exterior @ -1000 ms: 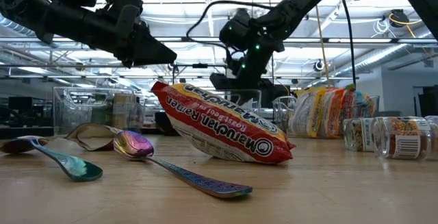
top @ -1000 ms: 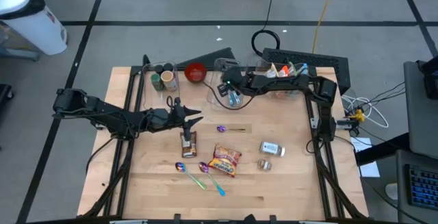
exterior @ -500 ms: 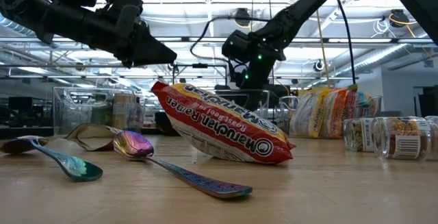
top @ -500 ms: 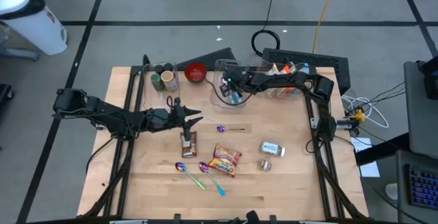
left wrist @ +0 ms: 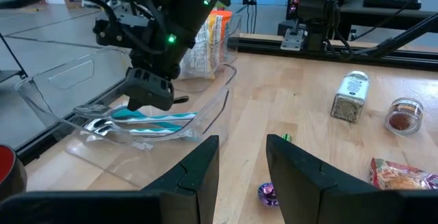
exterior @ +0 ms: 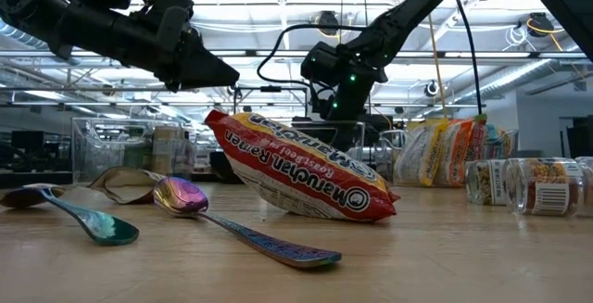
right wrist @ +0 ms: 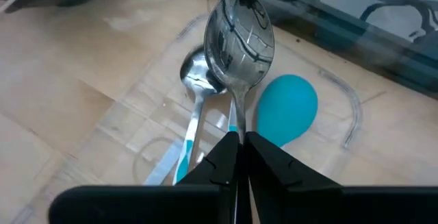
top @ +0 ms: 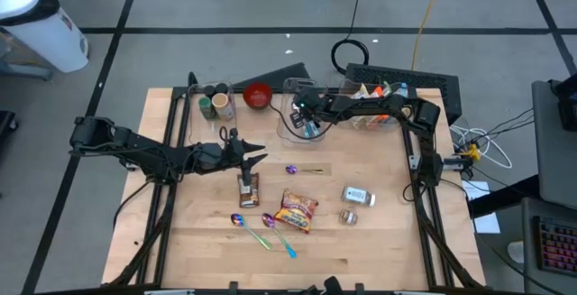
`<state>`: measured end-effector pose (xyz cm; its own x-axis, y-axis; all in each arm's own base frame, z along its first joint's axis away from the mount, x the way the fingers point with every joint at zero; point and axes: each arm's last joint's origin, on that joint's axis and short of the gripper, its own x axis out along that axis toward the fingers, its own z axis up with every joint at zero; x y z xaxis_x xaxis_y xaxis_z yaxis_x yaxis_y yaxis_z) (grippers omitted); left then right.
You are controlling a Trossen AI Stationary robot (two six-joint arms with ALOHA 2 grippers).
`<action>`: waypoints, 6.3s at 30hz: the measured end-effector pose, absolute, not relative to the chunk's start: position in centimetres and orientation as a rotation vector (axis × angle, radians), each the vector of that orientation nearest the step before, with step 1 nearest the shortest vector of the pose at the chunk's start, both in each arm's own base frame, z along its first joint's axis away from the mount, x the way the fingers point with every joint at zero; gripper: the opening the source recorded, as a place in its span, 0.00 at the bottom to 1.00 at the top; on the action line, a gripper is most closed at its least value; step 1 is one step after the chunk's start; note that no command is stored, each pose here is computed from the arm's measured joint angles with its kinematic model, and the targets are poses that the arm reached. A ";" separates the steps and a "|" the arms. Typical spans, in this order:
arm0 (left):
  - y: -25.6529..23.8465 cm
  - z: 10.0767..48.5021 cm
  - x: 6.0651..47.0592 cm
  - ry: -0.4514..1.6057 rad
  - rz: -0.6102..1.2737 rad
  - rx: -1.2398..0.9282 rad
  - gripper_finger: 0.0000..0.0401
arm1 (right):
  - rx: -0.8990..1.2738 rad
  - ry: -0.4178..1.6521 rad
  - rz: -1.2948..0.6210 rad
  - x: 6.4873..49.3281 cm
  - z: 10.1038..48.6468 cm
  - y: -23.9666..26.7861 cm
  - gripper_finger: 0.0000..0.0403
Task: Pick & Place Food Item
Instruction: Put the silver spoon into the middle transparent bin, then put the orange seasoning pack into the left transparent bin
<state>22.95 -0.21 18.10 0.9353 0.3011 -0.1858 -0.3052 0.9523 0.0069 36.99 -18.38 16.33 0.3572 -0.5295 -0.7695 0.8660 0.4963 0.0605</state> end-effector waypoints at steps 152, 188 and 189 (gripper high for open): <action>-6.3 10.8 12.7 0.422 0.752 -1.193 0.54 | 0.075 0.166 0.229 25.1 12.0 4.8 0.31; -4.2 9.9 17.1 0.486 0.644 -1.236 0.78 | 0.074 0.170 0.224 25.1 12.0 4.8 0.31; -4.2 9.8 17.1 0.489 0.643 -1.238 0.76 | 0.074 0.170 0.224 25.1 12.0 4.8 0.31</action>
<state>17.15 -4.23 9.84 0.7292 0.1817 -0.6597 -0.6843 0.1921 -0.7034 25.09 4.77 12.00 0.9607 0.2276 -0.1590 -0.2151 0.9723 0.0916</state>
